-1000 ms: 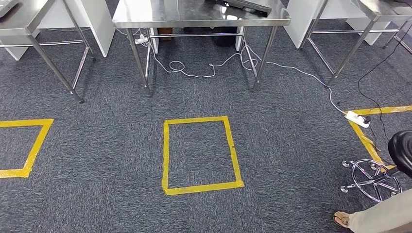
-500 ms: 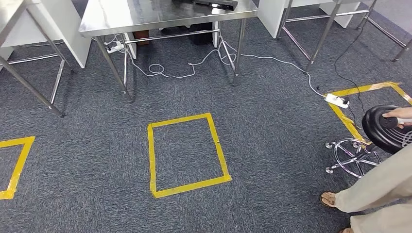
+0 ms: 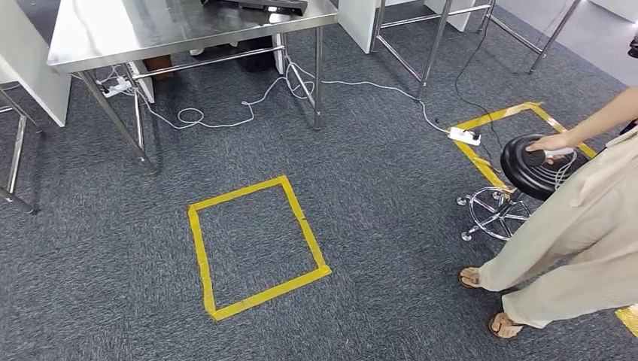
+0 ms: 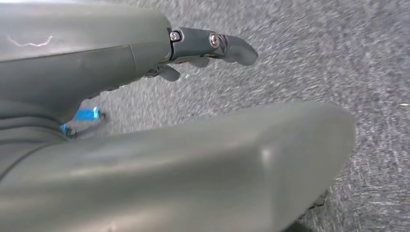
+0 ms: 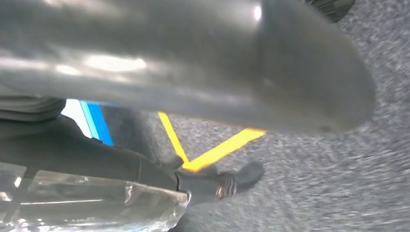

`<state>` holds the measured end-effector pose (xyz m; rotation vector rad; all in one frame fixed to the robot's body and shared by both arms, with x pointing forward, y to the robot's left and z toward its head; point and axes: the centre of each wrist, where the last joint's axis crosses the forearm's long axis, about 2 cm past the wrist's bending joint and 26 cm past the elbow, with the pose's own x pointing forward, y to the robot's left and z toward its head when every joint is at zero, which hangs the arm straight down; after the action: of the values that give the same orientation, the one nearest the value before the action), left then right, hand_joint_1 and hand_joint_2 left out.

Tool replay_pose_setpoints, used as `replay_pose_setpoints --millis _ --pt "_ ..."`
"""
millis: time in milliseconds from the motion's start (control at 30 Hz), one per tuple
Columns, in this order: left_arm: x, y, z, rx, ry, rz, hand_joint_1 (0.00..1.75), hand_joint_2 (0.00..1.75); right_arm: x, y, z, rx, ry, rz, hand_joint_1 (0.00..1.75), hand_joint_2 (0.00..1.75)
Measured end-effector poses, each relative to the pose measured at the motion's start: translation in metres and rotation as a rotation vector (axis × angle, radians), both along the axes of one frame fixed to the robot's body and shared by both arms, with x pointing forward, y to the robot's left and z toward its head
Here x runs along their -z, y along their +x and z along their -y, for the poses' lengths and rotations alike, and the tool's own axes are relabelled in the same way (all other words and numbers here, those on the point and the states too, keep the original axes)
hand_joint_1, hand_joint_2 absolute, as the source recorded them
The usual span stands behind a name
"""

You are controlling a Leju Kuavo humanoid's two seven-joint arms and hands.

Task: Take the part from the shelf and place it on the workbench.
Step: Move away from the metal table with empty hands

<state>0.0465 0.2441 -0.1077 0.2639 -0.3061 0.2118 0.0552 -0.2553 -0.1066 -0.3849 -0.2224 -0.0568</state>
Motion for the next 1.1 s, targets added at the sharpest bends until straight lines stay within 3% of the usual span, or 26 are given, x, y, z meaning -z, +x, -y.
replay_pose_setpoints --millis 1100 --pt "0.0008 -0.0035 -0.0038 0.014 -0.002 -0.001 0.00 0.00 -0.0001 -0.0006 -0.0034 0.028 0.014 -0.021 0.00 0.00"
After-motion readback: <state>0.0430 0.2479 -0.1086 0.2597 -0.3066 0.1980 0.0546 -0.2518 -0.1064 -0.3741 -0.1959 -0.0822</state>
